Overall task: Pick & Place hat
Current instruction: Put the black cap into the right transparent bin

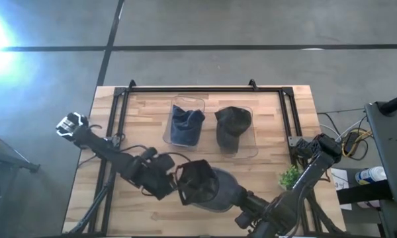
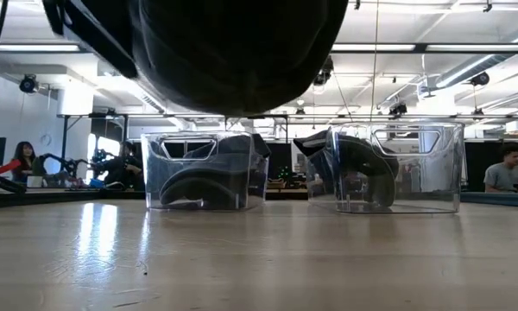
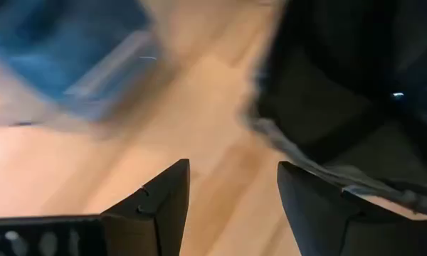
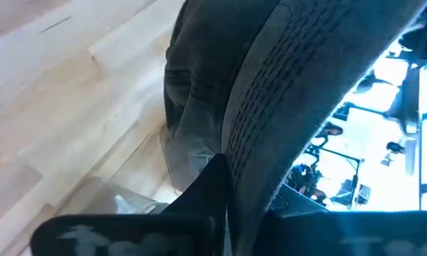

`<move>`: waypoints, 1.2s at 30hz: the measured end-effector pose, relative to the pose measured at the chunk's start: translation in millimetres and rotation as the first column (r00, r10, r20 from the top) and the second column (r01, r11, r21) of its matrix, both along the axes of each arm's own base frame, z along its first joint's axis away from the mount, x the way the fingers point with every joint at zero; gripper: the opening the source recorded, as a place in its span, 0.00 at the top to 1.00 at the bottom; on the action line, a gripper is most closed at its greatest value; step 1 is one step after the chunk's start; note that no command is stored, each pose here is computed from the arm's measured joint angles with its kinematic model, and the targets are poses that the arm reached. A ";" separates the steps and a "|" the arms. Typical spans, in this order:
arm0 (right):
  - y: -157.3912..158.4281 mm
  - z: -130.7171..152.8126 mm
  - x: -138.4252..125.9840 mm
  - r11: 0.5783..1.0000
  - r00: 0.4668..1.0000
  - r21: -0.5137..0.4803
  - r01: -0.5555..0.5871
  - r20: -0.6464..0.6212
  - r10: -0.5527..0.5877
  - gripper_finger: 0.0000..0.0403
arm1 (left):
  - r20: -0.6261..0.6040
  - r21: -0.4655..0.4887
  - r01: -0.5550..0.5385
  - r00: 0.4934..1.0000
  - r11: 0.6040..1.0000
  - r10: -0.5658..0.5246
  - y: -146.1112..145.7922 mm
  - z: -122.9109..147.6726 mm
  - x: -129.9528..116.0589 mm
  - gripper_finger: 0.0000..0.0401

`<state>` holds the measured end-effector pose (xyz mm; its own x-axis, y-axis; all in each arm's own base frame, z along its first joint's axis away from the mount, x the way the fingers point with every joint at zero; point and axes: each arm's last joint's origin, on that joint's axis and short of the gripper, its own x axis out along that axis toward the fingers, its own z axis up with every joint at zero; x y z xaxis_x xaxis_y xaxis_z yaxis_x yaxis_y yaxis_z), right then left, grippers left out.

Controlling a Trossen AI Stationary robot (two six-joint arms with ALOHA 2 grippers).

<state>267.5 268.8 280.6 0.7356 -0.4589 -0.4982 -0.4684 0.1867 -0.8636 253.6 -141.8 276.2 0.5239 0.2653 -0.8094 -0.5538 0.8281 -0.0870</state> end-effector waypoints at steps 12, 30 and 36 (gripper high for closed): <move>-5.1 2.2 13.3 0.997 0.998 0.066 0.038 0.048 -0.042 0.96 | 0.523 -0.138 0.224 0.844 0.965 -0.121 -9.9 -12.9 56.8 0.49; -12.9 21.5 27.1 0.366 0.639 0.910 0.194 0.166 -0.751 0.95 | 0.568 -0.160 0.487 0.756 0.858 -0.324 3.8 41.5 89.7 0.49; -4.4 23.4 14.9 0.161 0.604 0.970 0.181 0.019 -0.796 0.95 | 0.502 -0.089 0.484 0.777 0.871 -0.380 30.5 70.2 94.0 0.49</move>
